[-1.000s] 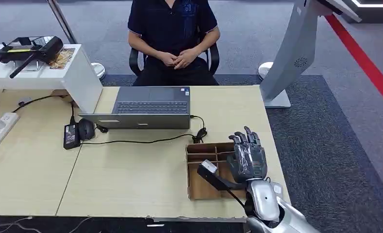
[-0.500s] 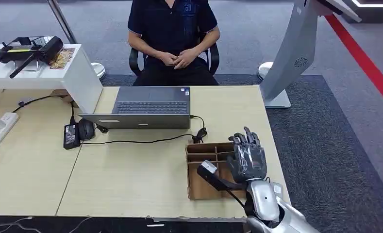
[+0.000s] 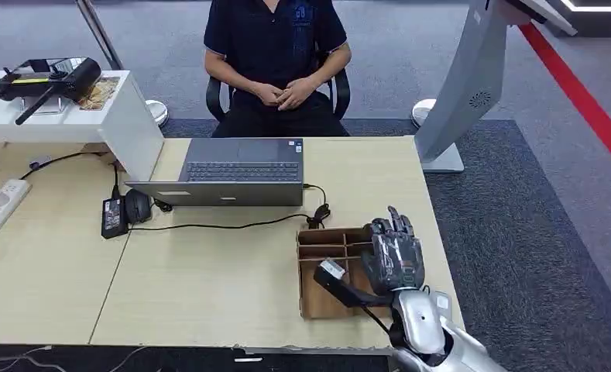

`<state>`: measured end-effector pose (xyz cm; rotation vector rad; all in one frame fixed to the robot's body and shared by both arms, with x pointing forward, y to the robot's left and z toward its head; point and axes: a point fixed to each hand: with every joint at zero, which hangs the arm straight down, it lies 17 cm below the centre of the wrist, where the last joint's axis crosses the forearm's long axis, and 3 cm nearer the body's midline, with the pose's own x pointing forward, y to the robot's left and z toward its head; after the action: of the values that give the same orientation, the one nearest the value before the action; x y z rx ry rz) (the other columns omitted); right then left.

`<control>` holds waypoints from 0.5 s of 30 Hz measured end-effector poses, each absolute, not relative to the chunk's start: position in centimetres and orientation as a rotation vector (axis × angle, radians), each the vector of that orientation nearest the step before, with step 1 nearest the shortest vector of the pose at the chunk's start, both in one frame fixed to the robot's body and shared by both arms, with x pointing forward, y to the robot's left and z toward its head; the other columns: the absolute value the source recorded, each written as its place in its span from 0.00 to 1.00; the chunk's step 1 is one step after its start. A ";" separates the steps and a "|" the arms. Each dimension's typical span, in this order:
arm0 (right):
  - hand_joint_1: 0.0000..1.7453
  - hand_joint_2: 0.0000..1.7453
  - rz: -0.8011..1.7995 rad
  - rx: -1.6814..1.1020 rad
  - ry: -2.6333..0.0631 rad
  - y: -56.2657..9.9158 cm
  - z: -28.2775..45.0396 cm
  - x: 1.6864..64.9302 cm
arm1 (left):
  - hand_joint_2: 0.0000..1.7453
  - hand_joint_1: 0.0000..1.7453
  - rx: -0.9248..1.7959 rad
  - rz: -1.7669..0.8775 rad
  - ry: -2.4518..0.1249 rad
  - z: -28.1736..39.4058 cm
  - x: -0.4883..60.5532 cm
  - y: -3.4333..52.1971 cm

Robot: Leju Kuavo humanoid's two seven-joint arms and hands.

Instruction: Pass the card to the sensor for recognition and then transmit it.

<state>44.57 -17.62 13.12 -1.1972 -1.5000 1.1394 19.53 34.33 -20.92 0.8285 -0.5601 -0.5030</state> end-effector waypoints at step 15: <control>1.00 1.00 1.154 -1.256 -1.464 -20.4 12.3 43.0 | 1.00 0.00 0.224 -0.338 -0.261 -27.2 12.8 30.2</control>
<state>43.01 -20.36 12.32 -1.2562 -1.4637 1.1536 12.79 30.22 -27.21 0.2245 -0.2614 -0.3385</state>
